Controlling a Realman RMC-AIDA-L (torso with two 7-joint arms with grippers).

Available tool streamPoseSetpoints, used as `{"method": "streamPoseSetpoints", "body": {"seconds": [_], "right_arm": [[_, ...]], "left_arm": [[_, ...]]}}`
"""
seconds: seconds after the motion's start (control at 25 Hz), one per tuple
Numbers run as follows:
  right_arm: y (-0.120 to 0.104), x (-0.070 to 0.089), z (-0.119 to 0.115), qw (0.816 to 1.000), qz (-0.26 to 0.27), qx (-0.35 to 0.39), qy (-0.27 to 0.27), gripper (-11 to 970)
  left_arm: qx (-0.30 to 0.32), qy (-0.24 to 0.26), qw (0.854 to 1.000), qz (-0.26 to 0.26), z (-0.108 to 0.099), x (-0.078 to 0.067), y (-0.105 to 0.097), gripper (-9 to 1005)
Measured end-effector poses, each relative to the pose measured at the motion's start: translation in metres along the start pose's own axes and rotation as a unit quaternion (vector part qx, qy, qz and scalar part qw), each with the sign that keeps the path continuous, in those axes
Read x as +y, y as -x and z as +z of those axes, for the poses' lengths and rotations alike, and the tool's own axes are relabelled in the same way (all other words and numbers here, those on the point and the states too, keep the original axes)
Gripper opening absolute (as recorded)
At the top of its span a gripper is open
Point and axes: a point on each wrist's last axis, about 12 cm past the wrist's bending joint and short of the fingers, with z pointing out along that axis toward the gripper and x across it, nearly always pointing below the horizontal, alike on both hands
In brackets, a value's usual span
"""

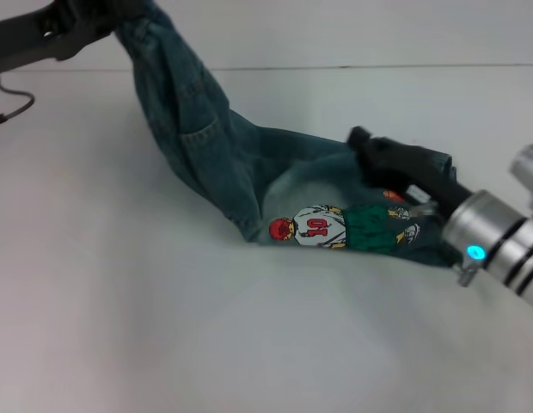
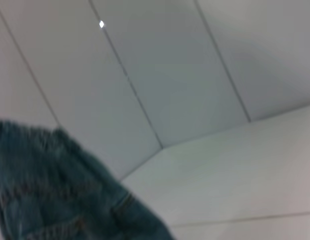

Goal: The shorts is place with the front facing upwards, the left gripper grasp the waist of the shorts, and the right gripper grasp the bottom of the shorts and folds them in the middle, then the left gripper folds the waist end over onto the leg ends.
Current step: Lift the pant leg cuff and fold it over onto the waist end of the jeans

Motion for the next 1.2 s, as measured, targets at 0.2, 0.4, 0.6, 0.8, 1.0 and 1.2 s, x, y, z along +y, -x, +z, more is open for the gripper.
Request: {"method": "streamPoseSetpoints", "body": {"seconds": [0.2,0.4,0.6,0.8,1.0,1.2], "right_arm": [[-0.002,0.015,0.026,0.999,-0.005,0.038,0.009,-1],[-0.002,0.032,0.048,0.995,-0.033,0.083,0.047,0],[0.000,0.051,0.066,0.989,-0.056,0.107,0.087,0],[0.000,0.069,0.076,0.977,-0.063,0.142,0.145,-1],[0.002,0.088,0.079,0.960,-0.048,0.174,0.214,-1],[0.006,0.095,0.080,0.950,-0.039,0.190,0.246,-1]], "left_arm": [[0.010,-0.037,0.999,-0.003,0.012,-0.012,0.001,94],[0.029,-0.065,0.998,-0.001,0.020,-0.022,-0.001,94],[0.033,-0.079,0.996,-0.002,0.023,-0.026,-0.004,94],[0.028,-0.102,0.994,-0.007,0.023,-0.031,-0.004,93],[0.028,-0.114,0.993,-0.011,0.022,-0.034,-0.003,93],[0.028,-0.115,0.993,-0.013,0.022,-0.034,-0.003,92]]}}
